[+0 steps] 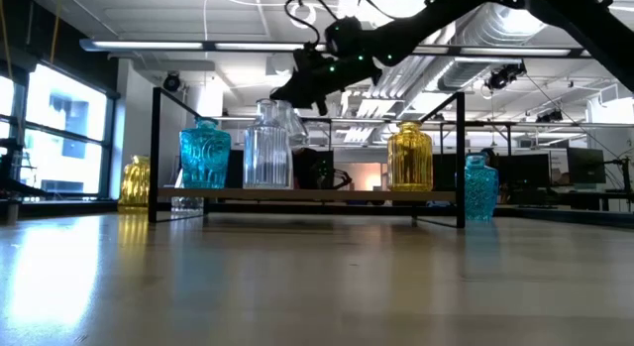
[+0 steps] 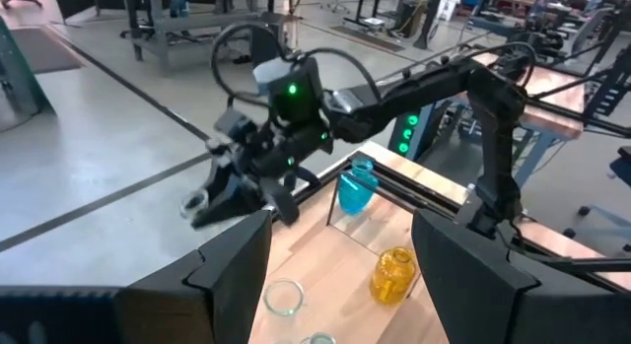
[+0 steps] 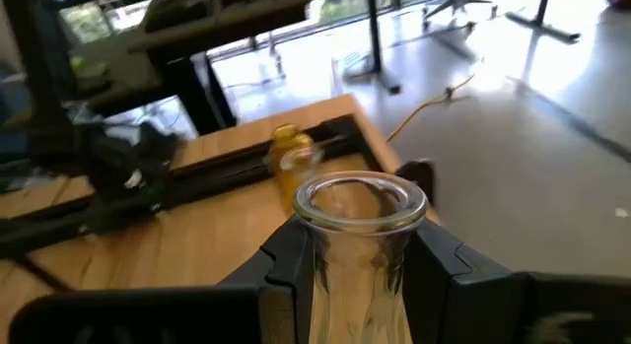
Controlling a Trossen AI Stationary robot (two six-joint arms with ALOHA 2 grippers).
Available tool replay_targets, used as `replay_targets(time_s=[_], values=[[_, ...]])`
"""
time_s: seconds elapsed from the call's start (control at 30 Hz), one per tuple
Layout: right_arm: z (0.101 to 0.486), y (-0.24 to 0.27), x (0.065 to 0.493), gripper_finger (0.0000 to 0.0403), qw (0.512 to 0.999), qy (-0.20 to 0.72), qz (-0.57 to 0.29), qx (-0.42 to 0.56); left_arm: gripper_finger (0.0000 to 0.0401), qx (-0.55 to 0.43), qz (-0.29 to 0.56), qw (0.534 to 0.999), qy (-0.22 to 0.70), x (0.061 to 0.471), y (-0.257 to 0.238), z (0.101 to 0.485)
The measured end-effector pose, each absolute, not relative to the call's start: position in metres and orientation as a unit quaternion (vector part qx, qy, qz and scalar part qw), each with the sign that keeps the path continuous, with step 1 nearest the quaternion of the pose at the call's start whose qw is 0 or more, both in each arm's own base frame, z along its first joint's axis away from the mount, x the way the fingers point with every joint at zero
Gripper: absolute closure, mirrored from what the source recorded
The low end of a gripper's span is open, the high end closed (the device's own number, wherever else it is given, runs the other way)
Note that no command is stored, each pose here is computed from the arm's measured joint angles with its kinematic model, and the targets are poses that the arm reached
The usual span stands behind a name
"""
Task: Sort vases onto shelf
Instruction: Put the transparent vase on the shelf aligned with the other transparent vases
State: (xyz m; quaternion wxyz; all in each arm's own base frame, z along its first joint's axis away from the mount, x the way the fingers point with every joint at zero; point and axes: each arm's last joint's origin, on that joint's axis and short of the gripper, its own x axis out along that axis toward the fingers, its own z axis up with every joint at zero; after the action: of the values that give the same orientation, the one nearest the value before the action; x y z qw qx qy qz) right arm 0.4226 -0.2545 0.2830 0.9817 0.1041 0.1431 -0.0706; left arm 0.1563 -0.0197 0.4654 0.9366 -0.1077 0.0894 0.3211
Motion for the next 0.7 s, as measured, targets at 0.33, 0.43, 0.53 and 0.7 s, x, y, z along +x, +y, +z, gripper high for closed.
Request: replay_targets(time_s=[0.33, 0.43, 0.53, 0.7], values=[[0.258, -0.230, 0.447, 0.0322, 0.979, 0.167, -0.047, 0.105, 0.0165, -0.107, 0.321, 0.937, 0.090, 0.156, -0.020, 0.465], [0.255, -0.229, 0.449, 0.0322, 0.979, 0.167, -0.049, 0.104, 0.0165, -0.108, 0.319, 0.937, 0.090, 0.156, -0.020, 0.465], [0.248, -0.232, 0.450, 0.0322, 0.978, 0.173, -0.050, 0.107, 0.0165, -0.109, 0.317, 0.938, 0.091, 0.156, -0.020, 0.465], [0.232, -0.234, 0.454, 0.0322, 0.974, 0.187, -0.050, 0.117, 0.0165, -0.110, 0.316, 0.938, 0.091, 0.156, -0.020, 0.465]])
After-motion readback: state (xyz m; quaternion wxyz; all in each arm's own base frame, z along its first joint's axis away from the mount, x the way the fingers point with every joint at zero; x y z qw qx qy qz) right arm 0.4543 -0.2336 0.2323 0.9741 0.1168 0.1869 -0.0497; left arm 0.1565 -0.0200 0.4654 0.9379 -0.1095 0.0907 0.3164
